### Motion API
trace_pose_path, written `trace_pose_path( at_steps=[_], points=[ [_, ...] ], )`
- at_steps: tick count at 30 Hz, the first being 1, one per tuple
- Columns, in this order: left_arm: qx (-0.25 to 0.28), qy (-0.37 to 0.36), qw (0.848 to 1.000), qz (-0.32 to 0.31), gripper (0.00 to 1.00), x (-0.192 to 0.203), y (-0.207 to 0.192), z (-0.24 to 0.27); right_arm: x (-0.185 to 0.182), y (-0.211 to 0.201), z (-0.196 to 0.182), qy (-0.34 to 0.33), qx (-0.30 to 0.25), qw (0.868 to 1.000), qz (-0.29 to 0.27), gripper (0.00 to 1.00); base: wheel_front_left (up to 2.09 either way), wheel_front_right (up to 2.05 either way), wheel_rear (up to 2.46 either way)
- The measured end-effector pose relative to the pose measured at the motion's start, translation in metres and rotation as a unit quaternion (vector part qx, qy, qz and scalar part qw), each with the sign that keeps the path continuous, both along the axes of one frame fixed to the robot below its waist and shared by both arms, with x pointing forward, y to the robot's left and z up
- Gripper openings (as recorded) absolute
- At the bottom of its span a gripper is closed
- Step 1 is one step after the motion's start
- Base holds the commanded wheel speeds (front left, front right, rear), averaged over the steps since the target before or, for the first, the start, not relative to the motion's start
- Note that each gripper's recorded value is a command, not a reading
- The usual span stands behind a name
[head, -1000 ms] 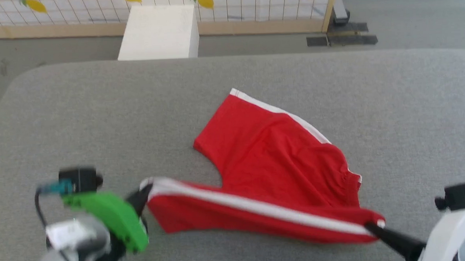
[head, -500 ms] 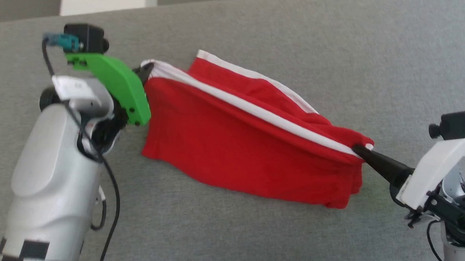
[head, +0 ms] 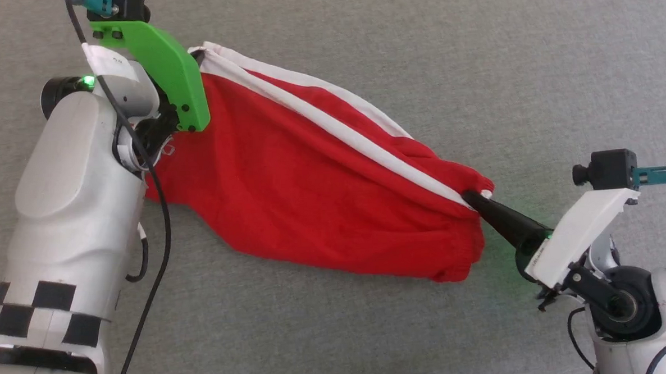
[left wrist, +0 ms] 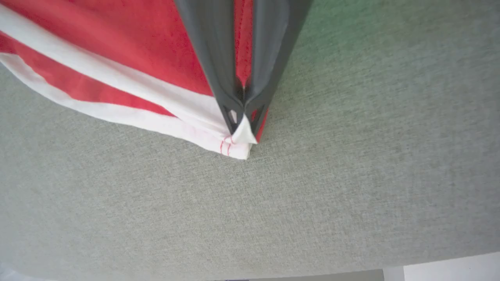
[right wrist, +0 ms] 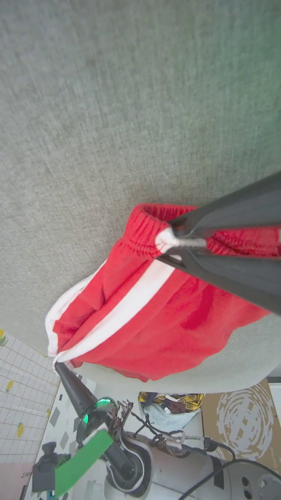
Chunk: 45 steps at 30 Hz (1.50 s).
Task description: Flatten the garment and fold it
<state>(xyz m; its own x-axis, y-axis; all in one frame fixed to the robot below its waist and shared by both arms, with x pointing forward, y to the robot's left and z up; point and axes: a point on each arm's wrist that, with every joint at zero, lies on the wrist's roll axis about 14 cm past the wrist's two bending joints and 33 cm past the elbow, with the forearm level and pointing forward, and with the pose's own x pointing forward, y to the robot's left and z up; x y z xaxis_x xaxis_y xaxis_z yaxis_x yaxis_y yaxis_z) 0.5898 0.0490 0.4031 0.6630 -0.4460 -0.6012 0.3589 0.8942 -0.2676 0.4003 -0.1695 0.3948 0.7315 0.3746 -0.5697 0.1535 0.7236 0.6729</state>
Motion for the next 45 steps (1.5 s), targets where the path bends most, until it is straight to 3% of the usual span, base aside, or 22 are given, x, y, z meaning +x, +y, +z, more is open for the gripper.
trace_pose_path(
  at_steps=[1,2,3,10,14,20,24,32,45],
  points=[
    [-0.001,0.002,1.0,-0.002,0.29,0.001,-0.003,-0.003,0.0,0.0,0.0,-0.002,0.002,1.0,-0.003,0.47,0.0,0.0,0.0],
    [-0.003,0.005,1.0,-0.003,0.42,0.001,-0.006,-0.007,0.0,0.001,0.0,-0.004,0.005,1.0,-0.006,0.95,0.0,0.0,0.0],
    [-0.008,0.003,1.0,-0.003,1.0,0.002,-0.009,-0.009,0.001,0.0,0.001,-0.008,0.006,1.0,-0.009,1.0,0.0,0.0,0.0],
    [-0.028,-0.057,0.998,0.005,1.0,0.011,-0.013,0.011,0.009,-0.011,0.027,-0.077,-0.003,0.996,-0.053,1.0,0.0,0.0,0.0],
    [-0.008,-0.147,0.989,-0.002,1.0,0.016,-0.001,0.044,-0.001,-0.028,0.041,-0.116,-0.065,0.988,-0.079,1.0,0.0,0.0,0.0],
    [-0.011,-0.319,0.948,0.015,1.0,0.001,0.026,0.106,-0.033,-0.045,0.05,-0.12,-0.226,0.965,-0.048,1.0,0.0,0.0,0.0],
    [-0.011,-0.382,0.922,0.061,1.0,-0.028,0.058,0.124,-0.056,-0.035,0.047,-0.089,-0.273,0.958,0.001,1.0,0.0,0.0,0.0],
    [-0.003,-0.395,0.904,0.167,1.0,-0.094,0.116,0.126,-0.056,-0.003,0.031,-0.052,-0.283,0.954,0.083,1.0,0.0,0.0,0.0],
    [0.007,-0.363,0.904,0.225,1.0,-0.145,0.15,0.111,-0.026,0.026,-0.024,0.017,-0.269,0.95,0.157,1.0,0.0,0.0,0.0]
  ],
)
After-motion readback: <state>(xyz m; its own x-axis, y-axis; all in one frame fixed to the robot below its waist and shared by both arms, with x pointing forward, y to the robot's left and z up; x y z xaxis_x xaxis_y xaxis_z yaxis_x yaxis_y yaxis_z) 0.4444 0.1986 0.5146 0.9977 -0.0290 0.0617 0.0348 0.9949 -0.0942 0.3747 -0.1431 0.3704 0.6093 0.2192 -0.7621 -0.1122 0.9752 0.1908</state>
